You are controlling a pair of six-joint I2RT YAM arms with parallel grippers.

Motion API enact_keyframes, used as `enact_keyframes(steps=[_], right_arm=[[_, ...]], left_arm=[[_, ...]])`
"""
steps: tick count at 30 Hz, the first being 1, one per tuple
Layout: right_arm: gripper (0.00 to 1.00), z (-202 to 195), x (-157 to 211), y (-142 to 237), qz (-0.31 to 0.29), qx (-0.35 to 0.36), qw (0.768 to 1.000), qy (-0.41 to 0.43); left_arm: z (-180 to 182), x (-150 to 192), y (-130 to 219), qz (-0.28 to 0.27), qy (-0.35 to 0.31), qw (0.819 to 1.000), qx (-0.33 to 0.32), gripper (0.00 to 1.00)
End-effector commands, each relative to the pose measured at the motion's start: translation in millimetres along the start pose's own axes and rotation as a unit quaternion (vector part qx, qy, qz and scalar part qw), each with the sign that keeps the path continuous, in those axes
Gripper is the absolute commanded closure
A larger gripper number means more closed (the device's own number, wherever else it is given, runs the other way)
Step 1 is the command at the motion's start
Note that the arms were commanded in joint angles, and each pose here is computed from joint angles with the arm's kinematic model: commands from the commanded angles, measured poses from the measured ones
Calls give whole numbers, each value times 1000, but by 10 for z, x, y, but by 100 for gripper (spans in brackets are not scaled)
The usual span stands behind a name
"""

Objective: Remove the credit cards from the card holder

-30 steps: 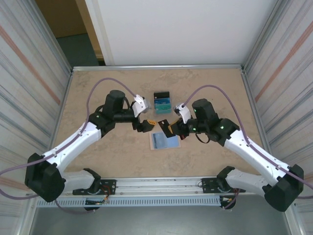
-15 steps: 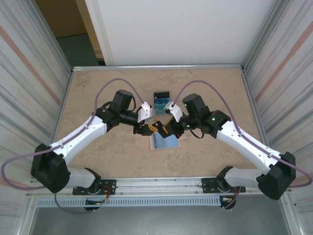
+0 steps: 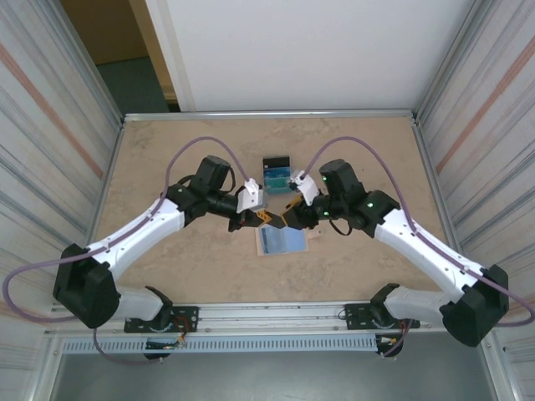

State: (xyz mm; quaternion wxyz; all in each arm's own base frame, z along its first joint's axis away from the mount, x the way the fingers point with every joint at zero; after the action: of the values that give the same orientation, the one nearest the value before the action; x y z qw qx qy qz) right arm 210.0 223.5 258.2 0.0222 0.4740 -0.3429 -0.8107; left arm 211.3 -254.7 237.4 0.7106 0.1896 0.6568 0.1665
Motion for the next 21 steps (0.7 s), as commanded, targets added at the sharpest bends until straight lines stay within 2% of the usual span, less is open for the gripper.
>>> enact_keyframes(steps=[1, 4, 8, 12, 18, 21], right_arm=[[59, -43, -131, 203, -79, -14, 996, -38], [54, -94, -130, 274, -131, -32, 988, -73], [51, -75, -150, 362, -189, -60, 976, -95], [48, -88, -150, 314, -201, -76, 971, -108], [47, -47, -202, 263, -213, -116, 965, -101], [47, -67, -201, 140, -201, -135, 964, -108]], left_arm=[[49, -54, 98, -28, 0, 998, -64, 100], [94, -77, 166, -67, 30, 990, -121, 100], [164, -156, 289, -128, 116, 969, -177, 100], [135, -249, 375, -194, 163, 950, -183, 100], [88, -368, 424, -239, 201, 937, -155, 100], [70, -429, 413, -260, 213, 933, -130, 100]])
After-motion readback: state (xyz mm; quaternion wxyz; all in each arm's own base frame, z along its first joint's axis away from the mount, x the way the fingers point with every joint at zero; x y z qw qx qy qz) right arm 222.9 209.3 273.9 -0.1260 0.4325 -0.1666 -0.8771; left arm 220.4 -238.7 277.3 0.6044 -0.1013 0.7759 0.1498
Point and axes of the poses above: each hand's point on the last joint's axis, 136 mm out from that joint toward the fingers, its own y axis back along the fingers, its own z axis along the line the jaws close on, x = y × z, the point moved 5 cm from there along y, back along the fingers, and after that the axes turned 2 degrees about -y, right-handed, at the moved point
